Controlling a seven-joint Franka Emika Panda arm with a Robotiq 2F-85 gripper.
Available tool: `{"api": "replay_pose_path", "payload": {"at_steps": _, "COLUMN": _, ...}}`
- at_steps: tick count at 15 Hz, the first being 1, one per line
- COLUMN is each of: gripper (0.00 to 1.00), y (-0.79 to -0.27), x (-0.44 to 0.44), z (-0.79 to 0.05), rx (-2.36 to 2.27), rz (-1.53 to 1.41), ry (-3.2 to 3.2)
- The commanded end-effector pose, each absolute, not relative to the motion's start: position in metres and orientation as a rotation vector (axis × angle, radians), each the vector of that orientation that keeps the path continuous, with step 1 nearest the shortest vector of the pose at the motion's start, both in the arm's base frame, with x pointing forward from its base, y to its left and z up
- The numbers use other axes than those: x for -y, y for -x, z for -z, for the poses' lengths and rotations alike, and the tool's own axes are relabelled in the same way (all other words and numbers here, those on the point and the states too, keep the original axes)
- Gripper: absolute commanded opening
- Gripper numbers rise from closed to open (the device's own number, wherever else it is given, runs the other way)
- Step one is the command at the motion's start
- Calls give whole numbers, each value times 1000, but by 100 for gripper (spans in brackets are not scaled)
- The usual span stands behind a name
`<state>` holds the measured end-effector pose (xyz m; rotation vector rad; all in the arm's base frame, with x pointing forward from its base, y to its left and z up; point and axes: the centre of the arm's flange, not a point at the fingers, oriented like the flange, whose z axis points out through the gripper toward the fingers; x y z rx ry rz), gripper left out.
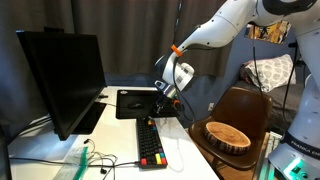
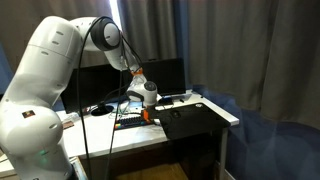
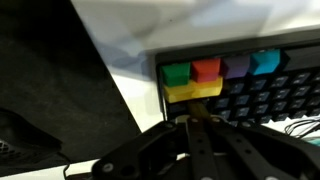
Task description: Press one black key on the right side of the keyboard.
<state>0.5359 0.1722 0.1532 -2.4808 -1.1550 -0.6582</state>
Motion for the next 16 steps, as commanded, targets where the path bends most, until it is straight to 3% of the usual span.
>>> {"api": "replay_pose_path", "payload": {"at_steps": 1, "gripper": 0, "y": -539, "x": -180, "z": -156, "rx": 1145, "rz": 725, "ry": 2475}}
{"api": "replay_pose_path", "payload": {"at_steps": 8, "gripper": 0, "y": -542, "x": -191, "z": -192, "rx": 1144, "rz": 708, "ry": 2481}}
{"api": "replay_pose_path", "payload": {"at_steps": 9, "gripper": 4, "y": -540, "x": -190, "z": -200, "rx": 1149, "rz": 690, "ry": 2493}}
{"api": "replay_pose_path", "payload": {"at_steps": 10, "gripper": 28, "y": -537, "x": -187, "z": -213, "rx": 1160, "rz": 660, "ry": 2500}}
{"api": "replay_pose_path", "payload": {"at_steps": 12, "gripper": 31, "y": -532, "x": -185, "z": -239, "rx": 1154, "rz": 626, "ry": 2529}}
{"api": "replay_pose_path", "payload": {"at_steps": 16, "gripper": 58, "y": -512, "x": -188, "z": -296, "rx": 1167, "rz": 592, "ry": 2559}}
